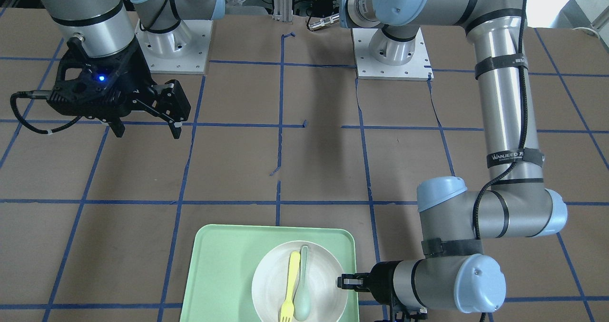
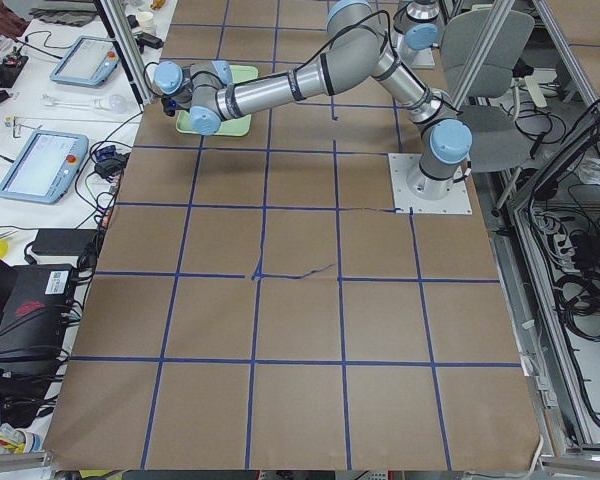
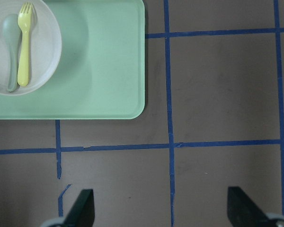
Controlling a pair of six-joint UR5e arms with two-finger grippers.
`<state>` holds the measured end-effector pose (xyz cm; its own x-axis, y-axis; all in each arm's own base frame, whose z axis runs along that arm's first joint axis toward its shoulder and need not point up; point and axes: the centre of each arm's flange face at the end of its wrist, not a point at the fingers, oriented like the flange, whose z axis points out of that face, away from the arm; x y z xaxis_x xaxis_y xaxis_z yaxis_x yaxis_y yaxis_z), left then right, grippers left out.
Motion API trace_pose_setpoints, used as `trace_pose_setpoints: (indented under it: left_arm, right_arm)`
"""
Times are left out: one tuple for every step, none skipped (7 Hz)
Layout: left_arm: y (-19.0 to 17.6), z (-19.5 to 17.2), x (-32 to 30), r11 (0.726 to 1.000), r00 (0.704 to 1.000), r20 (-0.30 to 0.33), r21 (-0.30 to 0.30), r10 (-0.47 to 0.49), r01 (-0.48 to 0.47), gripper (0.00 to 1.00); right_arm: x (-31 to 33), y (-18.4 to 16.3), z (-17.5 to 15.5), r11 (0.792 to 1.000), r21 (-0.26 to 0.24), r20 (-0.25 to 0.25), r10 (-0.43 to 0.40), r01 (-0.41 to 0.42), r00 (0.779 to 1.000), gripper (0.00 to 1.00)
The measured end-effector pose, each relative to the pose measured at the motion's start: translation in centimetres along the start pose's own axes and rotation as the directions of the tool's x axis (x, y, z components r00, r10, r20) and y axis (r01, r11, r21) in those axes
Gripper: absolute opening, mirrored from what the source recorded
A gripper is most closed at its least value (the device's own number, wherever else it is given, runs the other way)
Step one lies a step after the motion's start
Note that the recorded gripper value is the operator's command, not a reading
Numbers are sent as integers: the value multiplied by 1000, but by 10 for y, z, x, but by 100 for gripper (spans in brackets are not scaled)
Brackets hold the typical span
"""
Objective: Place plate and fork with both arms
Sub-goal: 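Carry the plate with the left gripper onto the green tray, then release the plate and raise the left gripper while the right gripper moves toward the plate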
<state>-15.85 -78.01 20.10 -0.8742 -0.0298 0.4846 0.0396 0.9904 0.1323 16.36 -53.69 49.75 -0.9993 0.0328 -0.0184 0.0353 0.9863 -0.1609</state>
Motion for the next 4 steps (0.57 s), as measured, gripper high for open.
trace_pose_setpoints:
  left_arm:
    - [0,11,4,1000,1000,-14,-10,-10,10,18]
    - [1,18,10,1000,1000,-15,-19,-11,11,23]
    - [4,24,17,1000,1000,-11,-28,-11,11,42]
    - [6,31,24,999,1000,-8,-34,-15,15,99]
  right_arm:
    - [0,2,-1,1000,-6,-3,5,-5,1000,100]
    - [0,4,0,1000,-23,-5,6,-6,1000,100]
    - [0,7,1,999,-39,-5,7,-7,1000,100]
    - [-1,8,2,999,-50,-2,6,-6,1000,100]
